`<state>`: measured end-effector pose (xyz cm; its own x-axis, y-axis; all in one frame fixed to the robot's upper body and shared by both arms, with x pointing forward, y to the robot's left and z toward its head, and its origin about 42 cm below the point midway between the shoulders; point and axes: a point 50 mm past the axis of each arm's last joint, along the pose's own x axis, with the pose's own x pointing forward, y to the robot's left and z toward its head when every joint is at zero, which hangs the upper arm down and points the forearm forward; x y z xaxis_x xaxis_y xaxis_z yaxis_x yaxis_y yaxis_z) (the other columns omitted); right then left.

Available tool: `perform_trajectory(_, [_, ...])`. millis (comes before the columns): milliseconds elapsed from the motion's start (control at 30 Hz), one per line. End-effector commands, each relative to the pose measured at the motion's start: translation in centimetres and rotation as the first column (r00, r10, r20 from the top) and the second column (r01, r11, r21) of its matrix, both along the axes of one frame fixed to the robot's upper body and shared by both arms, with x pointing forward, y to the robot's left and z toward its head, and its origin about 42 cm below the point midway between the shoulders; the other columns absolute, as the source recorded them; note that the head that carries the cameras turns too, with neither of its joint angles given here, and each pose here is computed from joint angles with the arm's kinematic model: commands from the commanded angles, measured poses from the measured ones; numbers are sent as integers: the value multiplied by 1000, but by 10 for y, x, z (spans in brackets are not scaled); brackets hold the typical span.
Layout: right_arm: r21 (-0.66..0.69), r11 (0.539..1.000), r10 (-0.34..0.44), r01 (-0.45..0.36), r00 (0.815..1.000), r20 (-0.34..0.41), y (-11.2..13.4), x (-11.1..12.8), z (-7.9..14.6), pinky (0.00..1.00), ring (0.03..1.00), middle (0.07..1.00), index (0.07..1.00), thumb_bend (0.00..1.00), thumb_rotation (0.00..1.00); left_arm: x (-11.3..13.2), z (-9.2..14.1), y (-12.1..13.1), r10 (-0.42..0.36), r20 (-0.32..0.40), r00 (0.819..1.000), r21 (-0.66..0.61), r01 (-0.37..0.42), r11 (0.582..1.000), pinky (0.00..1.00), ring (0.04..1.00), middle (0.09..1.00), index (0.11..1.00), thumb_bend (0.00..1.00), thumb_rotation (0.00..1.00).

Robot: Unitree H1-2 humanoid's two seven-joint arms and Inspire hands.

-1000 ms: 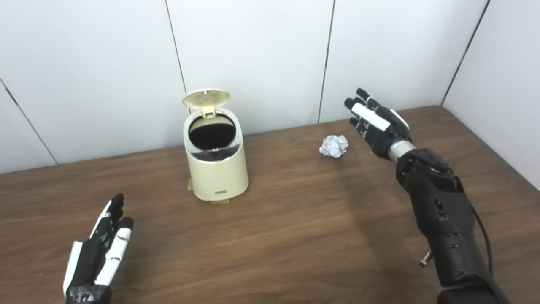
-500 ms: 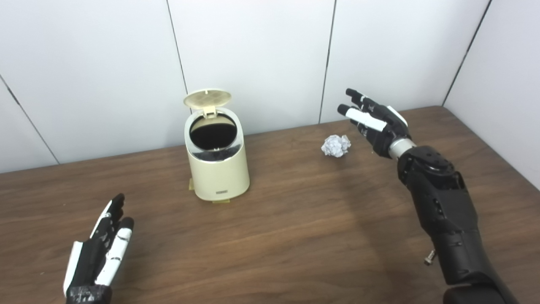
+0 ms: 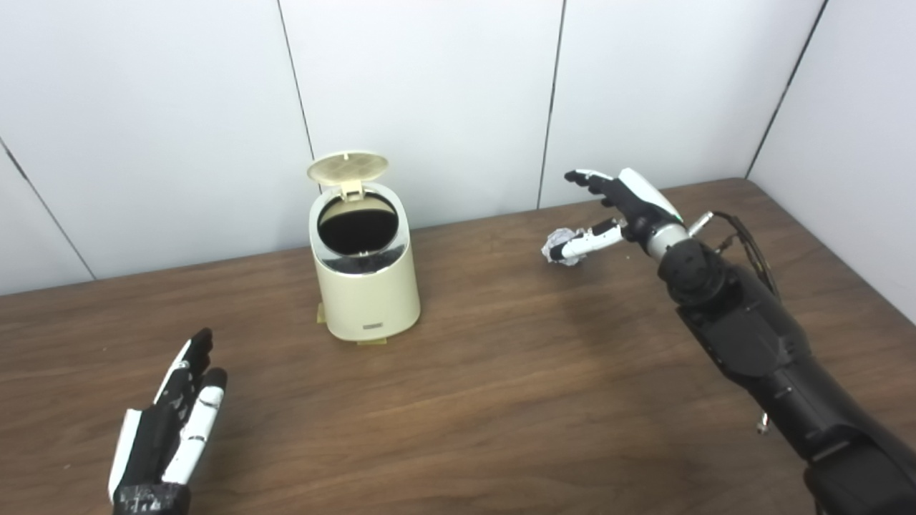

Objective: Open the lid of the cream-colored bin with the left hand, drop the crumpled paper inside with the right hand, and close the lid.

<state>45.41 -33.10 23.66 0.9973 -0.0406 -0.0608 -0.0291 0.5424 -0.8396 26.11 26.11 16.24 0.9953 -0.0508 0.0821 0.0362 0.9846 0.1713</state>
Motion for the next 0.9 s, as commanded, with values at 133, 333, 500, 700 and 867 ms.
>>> perform_trajectory(133, [-170, 985, 39, -24, 996, 86, -5, 21, 45, 743, 838, 861, 840, 1000, 179, 3, 17, -3, -7, 66, 998, 13, 6, 1000, 1000, 1000, 979, 989, 492, 700])
perform_trajectory(333, [-233, 971, 56, -49, 998, 24, -5, 30, 46, 774, 878, 889, 842, 1000, 183, 4, 21, -4, -6, 69, 998, 9, 5, 1000, 1000, 1000, 979, 988, 510, 695])
perform_trajectory(500, [-272, 959, 76, -84, 996, -37, -4, 37, 49, 573, 796, 911, 819, 1000, 158, 5, 23, -5, 4, 70, 998, 3, -5, 1000, 1000, 1000, 979, 971, 511, 675])
perform_trajectory(700, [-321, 941, 74, -103, 992, -103, -1, 41, 53, 438, 699, 823, 798, 1000, 168, 5, 23, -8, -5, 75, 997, -5, 5, 1000, 1000, 1000, 981, 971, 506, 679])
perform_trajectory(867, [-316, 939, 100, -138, 986, -134, 2, 41, 50, 163, 293, 379, 795, 1000, 124, 5, 22, -10, -3, 71, 997, -16, 4, 1000, 1000, 1000, 982, 972, 541, 672])
